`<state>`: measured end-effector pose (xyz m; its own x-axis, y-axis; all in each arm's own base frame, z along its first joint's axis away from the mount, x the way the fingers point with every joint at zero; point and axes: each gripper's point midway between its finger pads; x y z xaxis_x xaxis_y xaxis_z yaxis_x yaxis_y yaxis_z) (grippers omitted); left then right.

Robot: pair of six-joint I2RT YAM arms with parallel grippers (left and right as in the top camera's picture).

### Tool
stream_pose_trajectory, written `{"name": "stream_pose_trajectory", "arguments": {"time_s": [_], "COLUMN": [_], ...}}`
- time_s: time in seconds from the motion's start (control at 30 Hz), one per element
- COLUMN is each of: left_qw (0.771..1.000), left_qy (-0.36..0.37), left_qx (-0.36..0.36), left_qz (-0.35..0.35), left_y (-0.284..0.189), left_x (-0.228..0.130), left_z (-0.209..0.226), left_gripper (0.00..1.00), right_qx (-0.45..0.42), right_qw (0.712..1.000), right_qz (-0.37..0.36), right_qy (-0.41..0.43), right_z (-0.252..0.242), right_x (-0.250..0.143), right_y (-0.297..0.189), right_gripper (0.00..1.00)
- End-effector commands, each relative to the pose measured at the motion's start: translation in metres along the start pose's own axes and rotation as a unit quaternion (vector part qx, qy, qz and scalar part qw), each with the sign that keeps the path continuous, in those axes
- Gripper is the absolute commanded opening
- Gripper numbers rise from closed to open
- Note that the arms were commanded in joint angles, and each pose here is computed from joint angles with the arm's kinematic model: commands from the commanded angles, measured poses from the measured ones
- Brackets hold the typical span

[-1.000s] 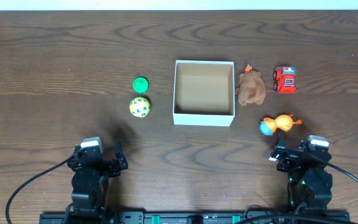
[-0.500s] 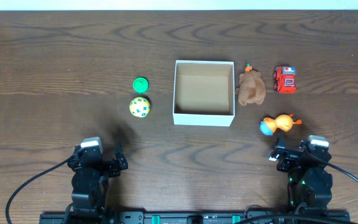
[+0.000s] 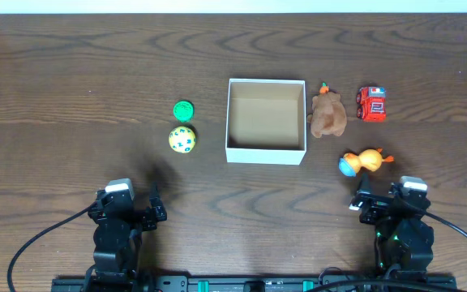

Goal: Pack container

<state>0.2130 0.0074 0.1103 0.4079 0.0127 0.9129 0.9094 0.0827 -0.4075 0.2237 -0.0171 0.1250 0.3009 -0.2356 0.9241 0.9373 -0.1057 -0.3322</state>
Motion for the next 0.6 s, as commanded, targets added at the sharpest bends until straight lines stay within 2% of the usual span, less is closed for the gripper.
{"name": "stream_pose_trajectory", "arguments": {"time_s": [0.0,0.07,0.17,0.33,0.57], "left_qw": [1.0,1.0,1.0,0.997,0.997], "left_qy": [0.004,0.004,0.003,-0.014,-0.008], "left_qx": [0.004,0.004,0.004,-0.061,-0.063], "left_qz": [0.004,0.004,-0.004,-0.042,-0.054], "left_y": [0.003,0.003,0.003,0.0,-0.01], "left_x": [-0.005,-0.005,-0.001,0.018,0.043], "left_z": [0.001,0.001,0.001,-0.021,-0.021], "left_gripper": [0.98,0.98,0.98,0.98,0.98], "right_qx": [0.082,0.117,0.119,0.146,0.153], "right_qw": [0.996,0.991,0.988,0.986,0.984], "right_qz": [0.02,0.033,0.035,0.005,0.039], "right_qy": [0.01,0.047,0.087,0.086,0.081], "right_z": [0.027,0.04,0.041,0.051,0.063], "right_x": [-0.008,-0.011,-0.009,0.008,0.034], "right_y": [-0.002,-0.005,-0.005,-0.006,-0.009], "right_gripper": [0.99,0.99,0.99,0.99,0.99]}}
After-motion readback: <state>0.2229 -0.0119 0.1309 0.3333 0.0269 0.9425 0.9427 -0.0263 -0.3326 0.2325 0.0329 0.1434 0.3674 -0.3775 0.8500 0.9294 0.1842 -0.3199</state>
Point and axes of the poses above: each gripper's point midway between its finger pads, its own y axis out along the fingers, its own z axis along the line the jaws close on, x = y × z, and after that the axes turned 6 degrees about y, right-handed
